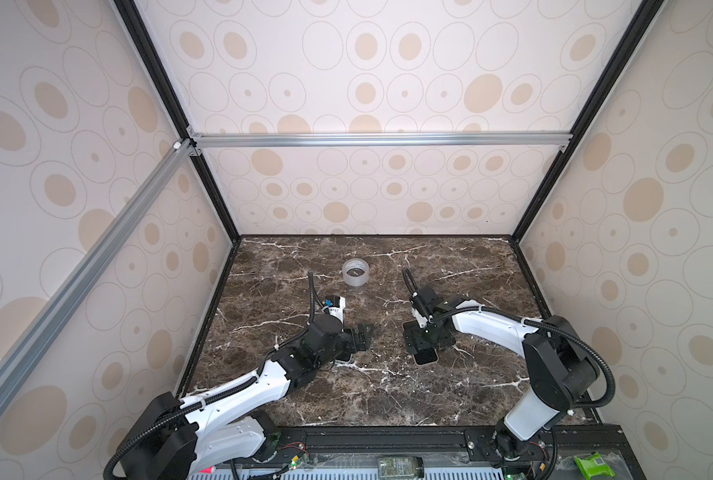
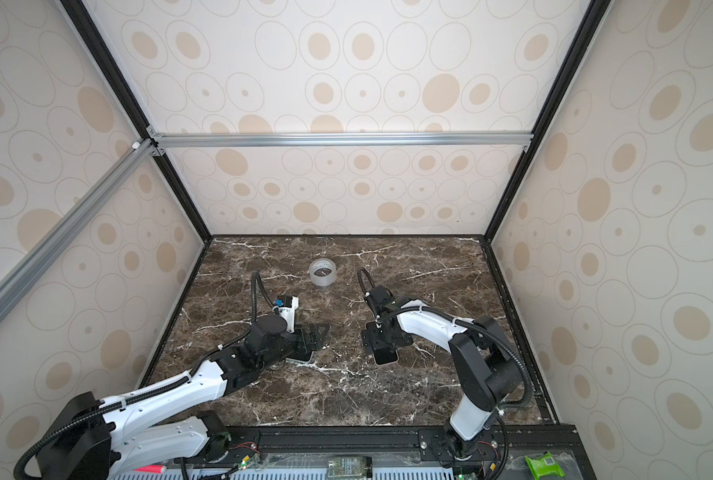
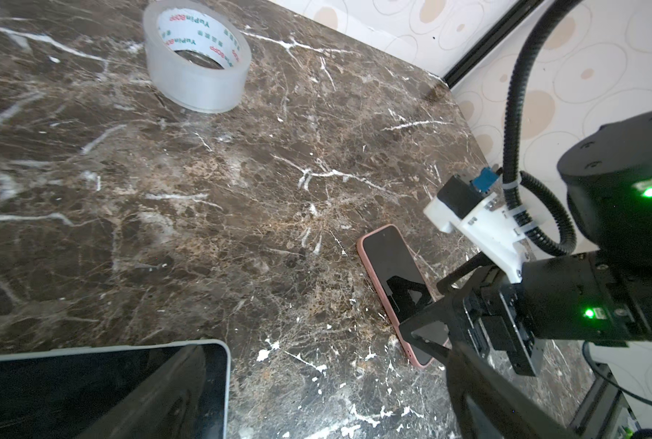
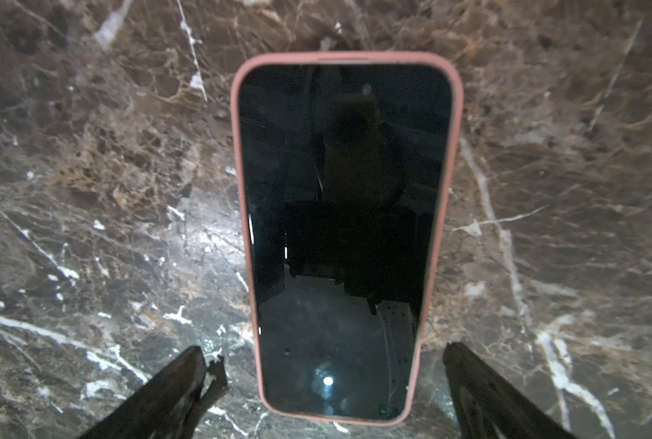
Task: Take the phone out of the phone case
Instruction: 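Move the right gripper over the pink-cased phone while the left gripper approaches it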
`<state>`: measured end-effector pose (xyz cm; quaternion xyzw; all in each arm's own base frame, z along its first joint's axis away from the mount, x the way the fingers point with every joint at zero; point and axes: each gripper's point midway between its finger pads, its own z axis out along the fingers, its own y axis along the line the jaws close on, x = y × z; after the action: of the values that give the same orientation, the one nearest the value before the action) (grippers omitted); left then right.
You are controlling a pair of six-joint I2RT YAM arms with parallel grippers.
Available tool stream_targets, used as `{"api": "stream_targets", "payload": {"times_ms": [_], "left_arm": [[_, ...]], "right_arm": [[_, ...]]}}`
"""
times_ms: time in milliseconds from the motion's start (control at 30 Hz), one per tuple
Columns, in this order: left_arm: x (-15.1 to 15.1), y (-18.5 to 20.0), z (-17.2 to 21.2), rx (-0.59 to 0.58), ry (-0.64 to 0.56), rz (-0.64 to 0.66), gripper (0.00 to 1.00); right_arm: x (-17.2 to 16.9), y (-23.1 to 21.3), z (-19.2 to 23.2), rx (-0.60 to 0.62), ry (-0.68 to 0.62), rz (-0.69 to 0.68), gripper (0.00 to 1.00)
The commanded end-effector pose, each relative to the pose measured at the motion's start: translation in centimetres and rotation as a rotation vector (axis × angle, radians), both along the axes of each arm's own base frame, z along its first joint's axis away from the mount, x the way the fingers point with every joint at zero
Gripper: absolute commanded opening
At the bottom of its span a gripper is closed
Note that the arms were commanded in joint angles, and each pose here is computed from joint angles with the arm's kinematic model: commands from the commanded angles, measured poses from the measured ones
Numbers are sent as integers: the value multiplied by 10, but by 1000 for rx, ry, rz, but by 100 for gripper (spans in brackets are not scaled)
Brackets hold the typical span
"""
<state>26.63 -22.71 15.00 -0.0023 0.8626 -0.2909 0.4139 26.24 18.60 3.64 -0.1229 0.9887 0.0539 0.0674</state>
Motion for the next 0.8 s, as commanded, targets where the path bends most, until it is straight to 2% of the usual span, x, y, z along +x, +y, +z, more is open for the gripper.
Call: {"api": "stream_targets", "payload": {"times_ms": [0, 433, 767], "left_arm": [[4, 15, 10, -20, -25, 91, 99], [2, 24, 1, -3, -4, 116, 99], [0, 24, -1, -7, 5, 115, 99]], "right_arm": [[-4, 0, -4, -29, 34, 23, 100], [-1, 2, -16, -98, 81, 31, 100], [-10, -7, -25, -148, 108, 13, 89]]}}
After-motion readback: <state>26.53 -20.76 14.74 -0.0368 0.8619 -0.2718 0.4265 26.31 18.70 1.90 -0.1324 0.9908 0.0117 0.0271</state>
